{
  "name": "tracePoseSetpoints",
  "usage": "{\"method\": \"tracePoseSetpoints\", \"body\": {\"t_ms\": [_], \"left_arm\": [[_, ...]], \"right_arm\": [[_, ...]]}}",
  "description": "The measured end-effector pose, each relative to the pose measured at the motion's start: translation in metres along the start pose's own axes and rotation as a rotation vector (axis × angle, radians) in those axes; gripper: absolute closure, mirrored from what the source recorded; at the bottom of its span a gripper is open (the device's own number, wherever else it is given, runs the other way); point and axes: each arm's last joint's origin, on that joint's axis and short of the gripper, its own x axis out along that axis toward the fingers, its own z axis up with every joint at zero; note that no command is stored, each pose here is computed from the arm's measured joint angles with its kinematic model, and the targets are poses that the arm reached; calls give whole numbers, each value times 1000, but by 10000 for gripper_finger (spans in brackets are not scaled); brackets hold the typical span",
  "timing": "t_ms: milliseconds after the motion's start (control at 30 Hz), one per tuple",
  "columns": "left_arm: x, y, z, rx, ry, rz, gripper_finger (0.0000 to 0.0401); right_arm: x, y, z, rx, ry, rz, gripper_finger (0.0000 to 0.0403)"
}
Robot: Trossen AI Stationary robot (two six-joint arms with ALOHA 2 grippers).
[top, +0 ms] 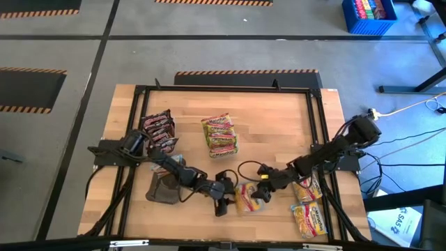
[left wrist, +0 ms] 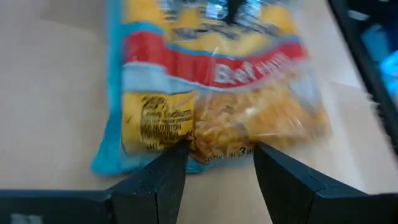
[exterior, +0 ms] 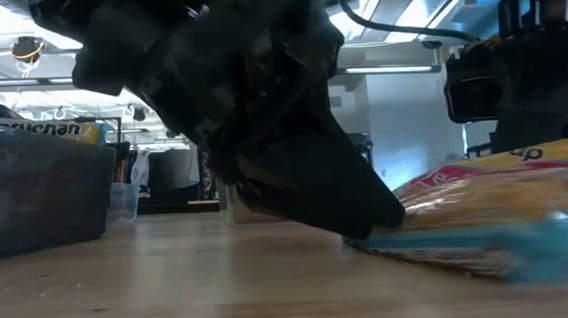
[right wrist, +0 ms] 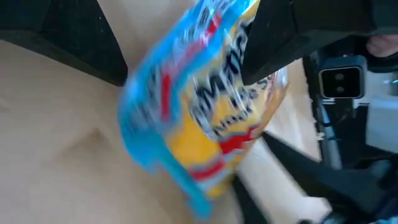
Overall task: Sort Maruchan noodles
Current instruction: Put the blue noodle pack into the black bin
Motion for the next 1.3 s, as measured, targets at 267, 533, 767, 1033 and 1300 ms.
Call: {"method": "tracePoseSetpoints", "body": {"t_ms": [267,533,767,1033,1300], "left_arm": [[0,2,0,15,-26,53,218],[0,3,0,44,-36,76,218],[-15,-12,6,109,-53,81,218],[-42,-33,4,182,52,64,218],[-72,-46,17,245,61,32,218]], "right_arm": [[8,6,2,-32,-9,81,78],[21,20,7,-168,-47,83,97],[21,26,9,-242,-56,94,190],[21,30,10,-342,-43,139,282],[10,36,13,-507,-77,145,282]]}}
